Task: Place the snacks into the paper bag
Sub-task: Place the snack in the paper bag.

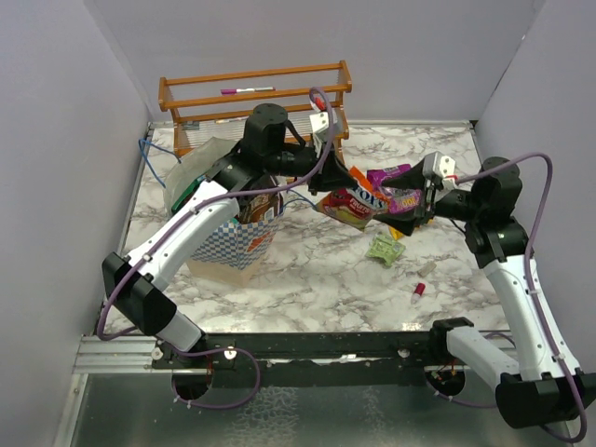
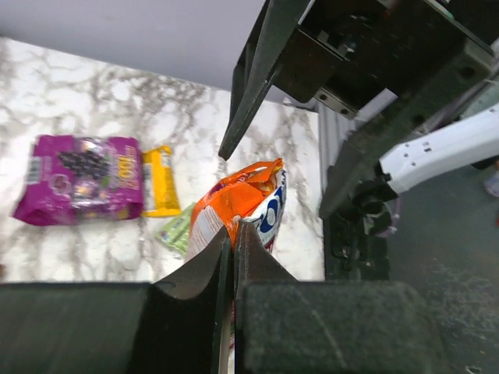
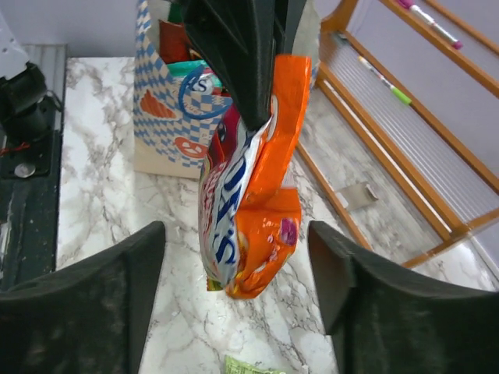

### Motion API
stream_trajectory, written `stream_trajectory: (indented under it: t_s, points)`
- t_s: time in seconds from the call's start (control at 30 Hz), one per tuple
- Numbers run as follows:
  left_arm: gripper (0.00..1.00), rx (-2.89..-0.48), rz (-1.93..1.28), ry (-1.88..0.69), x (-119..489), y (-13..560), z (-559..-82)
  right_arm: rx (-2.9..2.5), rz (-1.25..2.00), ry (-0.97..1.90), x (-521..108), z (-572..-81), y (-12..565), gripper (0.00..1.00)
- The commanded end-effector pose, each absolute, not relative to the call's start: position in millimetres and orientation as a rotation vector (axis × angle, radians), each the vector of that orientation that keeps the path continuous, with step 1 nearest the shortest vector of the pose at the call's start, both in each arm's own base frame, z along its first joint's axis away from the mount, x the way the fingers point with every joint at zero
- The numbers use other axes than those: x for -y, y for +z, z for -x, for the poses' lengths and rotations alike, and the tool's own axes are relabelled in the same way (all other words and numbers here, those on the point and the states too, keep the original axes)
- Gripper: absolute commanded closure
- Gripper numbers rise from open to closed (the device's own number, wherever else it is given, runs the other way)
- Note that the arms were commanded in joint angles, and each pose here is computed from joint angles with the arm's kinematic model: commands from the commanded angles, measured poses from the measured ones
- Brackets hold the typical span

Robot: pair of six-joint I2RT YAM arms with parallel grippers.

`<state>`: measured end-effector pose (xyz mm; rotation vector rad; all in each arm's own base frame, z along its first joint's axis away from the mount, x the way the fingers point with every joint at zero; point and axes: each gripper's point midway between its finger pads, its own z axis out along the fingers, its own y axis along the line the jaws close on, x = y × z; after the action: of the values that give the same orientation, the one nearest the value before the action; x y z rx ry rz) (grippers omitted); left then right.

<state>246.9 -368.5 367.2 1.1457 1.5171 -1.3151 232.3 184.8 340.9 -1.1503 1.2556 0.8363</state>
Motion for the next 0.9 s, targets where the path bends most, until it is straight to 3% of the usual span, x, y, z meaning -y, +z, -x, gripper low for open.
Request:
stream_trajectory:
  t_s: [0.0,0.13,0.37,0.87]
  points:
    - [1.00,-1.361,-1.102,-1.090,350,432,-260,-1.301,1.072,0.655,-169,-245,348,0.21]
    - [1.00,-1.350,-0.989,-0.965,329,468,-279,-1.327,1.028,0.568,-156,-252,351,0.14]
    - [1.00,-1.369,-0.813,-0.679,278,502,-304,-1.395,0.958,0.475,-141,-270,335,0.13]
    - [1.00,-1.559,-0.761,0.023,150,444,-331,-1.496,0.943,0.414,-131,-293,284,0.13]
